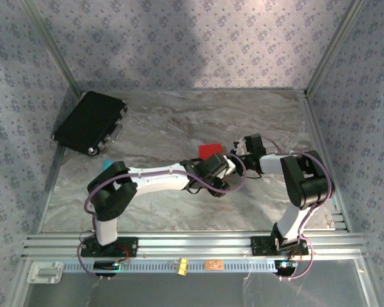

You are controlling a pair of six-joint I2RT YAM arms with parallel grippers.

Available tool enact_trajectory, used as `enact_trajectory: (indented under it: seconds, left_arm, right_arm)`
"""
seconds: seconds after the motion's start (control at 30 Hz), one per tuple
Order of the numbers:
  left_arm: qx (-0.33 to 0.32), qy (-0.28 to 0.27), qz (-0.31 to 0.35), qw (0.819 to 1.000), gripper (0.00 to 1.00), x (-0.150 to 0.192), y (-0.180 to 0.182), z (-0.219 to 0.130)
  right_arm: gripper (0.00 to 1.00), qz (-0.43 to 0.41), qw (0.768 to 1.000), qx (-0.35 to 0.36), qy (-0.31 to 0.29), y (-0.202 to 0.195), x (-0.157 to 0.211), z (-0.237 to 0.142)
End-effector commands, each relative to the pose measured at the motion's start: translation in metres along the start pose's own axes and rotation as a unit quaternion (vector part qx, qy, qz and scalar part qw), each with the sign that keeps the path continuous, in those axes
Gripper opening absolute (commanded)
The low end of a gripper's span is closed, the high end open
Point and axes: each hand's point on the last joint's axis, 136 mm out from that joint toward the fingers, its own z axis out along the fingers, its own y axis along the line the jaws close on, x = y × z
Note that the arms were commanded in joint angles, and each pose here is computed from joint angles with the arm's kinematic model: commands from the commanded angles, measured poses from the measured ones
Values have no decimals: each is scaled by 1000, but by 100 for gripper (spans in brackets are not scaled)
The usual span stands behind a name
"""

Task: Fold a paper plane with a square sheet of paper (pick it up from the middle)
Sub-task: Fold the triangle a second time at the center of the table.

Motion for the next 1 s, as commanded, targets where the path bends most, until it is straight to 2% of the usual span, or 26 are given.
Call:
enact_trajectory:
  seconds: [0.0, 0.2, 0.63, 0.83, 0.97]
  left_arm:
    - [-59, -20, 52, 997, 71, -5, 11, -7]
    - [-89, -18, 60, 994, 72, 0, 19, -2]
    - [-78, -6, 82, 994, 71, 7, 14, 14]
    - [-72, -4, 91, 993, 71, 8, 10, 12]
    - [-86, -6, 98, 991, 71, 8, 10, 15]
  right_arm:
    - [12, 4, 1000, 1, 8, -1, -1, 1]
    - [12, 5, 1000, -1, 9, -1, 0, 0]
    - [12, 9, 1000, -7, 7, 3, -3, -1]
    - [12, 12, 1000, -6, 7, 3, -3, -1]
    - [12, 13, 1000, -8, 7, 4, -3, -1]
